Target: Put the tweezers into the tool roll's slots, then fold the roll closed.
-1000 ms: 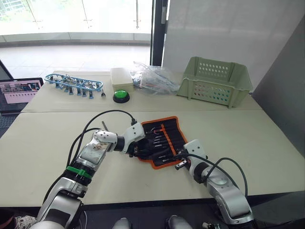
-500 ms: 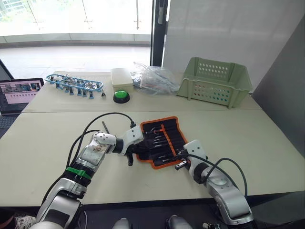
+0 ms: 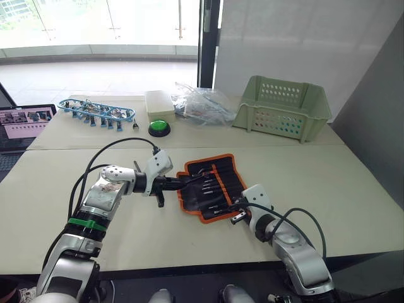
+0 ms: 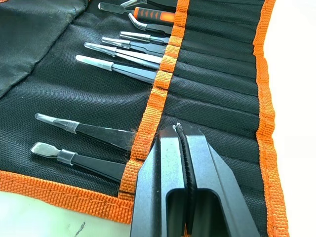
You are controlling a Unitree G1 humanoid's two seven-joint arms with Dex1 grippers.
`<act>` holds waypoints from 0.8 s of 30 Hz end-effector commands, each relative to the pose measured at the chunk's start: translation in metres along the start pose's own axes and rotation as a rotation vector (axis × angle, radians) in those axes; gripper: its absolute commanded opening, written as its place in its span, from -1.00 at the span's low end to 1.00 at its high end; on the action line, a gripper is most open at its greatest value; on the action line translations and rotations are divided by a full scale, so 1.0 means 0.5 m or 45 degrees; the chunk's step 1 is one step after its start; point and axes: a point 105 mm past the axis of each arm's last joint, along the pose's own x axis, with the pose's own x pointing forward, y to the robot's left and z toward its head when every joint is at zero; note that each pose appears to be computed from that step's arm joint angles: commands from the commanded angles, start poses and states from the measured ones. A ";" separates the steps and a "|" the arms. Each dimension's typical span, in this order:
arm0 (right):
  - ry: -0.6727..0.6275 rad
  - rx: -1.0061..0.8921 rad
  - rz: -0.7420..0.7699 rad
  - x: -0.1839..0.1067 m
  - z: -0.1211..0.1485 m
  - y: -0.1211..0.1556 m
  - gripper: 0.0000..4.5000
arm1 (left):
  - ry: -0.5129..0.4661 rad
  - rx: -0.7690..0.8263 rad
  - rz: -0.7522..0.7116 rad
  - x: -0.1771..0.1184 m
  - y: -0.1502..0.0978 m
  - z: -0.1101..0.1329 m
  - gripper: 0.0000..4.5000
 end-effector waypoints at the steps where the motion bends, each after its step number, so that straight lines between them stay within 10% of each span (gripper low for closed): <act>1: 0.105 0.034 0.033 0.002 -0.043 0.011 -1.00 | -0.005 0.019 0.103 -0.061 0.012 0.009 -1.00; 12: 0.101 0.016 0.072 0.012 -0.039 0.008 -1.00 | 0.138 -0.196 0.735 -0.290 -0.032 -0.121 -1.00; 20: 0.106 -0.011 0.141 0.022 -0.039 0.014 -1.00 | 0.195 -0.249 0.862 -0.315 -0.066 -0.165 -1.00; 24: 0.099 -0.011 0.154 0.029 -0.036 0.020 -1.00 | 0.114 -0.299 0.897 -0.325 -0.061 -0.161 -0.30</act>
